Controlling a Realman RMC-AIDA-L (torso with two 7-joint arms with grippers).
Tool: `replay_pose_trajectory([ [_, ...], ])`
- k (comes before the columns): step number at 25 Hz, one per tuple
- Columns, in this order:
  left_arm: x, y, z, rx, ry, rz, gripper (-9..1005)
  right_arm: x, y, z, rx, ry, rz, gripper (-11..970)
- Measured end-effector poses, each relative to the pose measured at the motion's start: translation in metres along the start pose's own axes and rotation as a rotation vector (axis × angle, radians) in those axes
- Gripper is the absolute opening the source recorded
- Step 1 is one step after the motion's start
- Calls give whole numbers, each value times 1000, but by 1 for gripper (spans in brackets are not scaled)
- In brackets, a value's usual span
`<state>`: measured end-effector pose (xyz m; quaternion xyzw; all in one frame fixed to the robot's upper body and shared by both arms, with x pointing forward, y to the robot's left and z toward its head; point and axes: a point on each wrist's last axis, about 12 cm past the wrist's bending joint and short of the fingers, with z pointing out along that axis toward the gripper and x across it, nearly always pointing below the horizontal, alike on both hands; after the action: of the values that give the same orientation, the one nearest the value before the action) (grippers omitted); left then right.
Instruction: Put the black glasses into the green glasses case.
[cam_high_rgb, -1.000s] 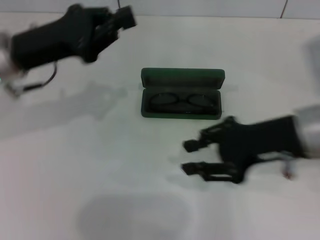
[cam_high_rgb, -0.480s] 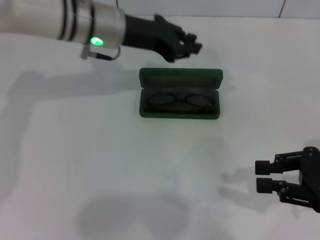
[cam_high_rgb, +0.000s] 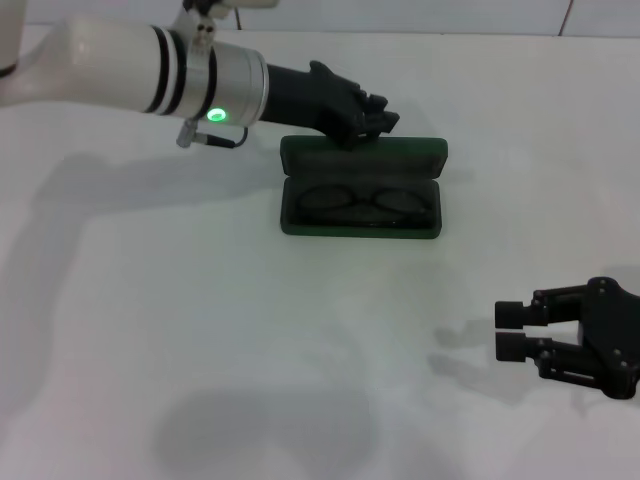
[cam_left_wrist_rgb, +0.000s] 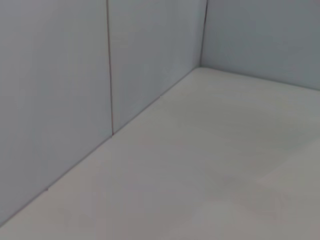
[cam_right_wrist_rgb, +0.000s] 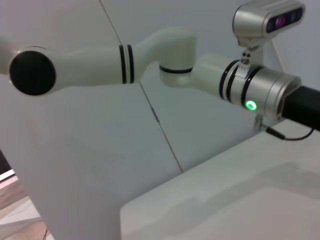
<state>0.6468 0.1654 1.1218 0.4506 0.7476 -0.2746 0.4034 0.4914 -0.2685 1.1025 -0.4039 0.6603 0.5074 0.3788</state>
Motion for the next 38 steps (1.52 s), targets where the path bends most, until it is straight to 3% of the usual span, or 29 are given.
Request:
replay_pose_trajectory([
  [12, 16, -7, 3, 17, 39, -33, 232, 2, -5, 1, 33, 2, -4, 313],
  [17, 23, -11, 4, 34, 52, -48, 143, 2, -5, 2, 34, 0, -6, 327],
  [25, 42, -32, 5, 135, 68, -73, 147, 1, -6, 4, 31, -10, -11, 350],
  [29, 39, -39, 3, 171, 26, -43, 143, -1, -5, 5, 19, -8, -18, 362],
  [33, 27, -51, -20, 259, -151, -25, 142, 0, -2, 0, -1, -5, -36, 373],
  [36, 39, -64, -68, 331, -359, 9, 177, -1, 1, 3, -40, -31, -57, 382],
  [38, 50, -71, -88, 345, -447, 31, 213, -3, 4, 3, -60, -53, -71, 388],
])
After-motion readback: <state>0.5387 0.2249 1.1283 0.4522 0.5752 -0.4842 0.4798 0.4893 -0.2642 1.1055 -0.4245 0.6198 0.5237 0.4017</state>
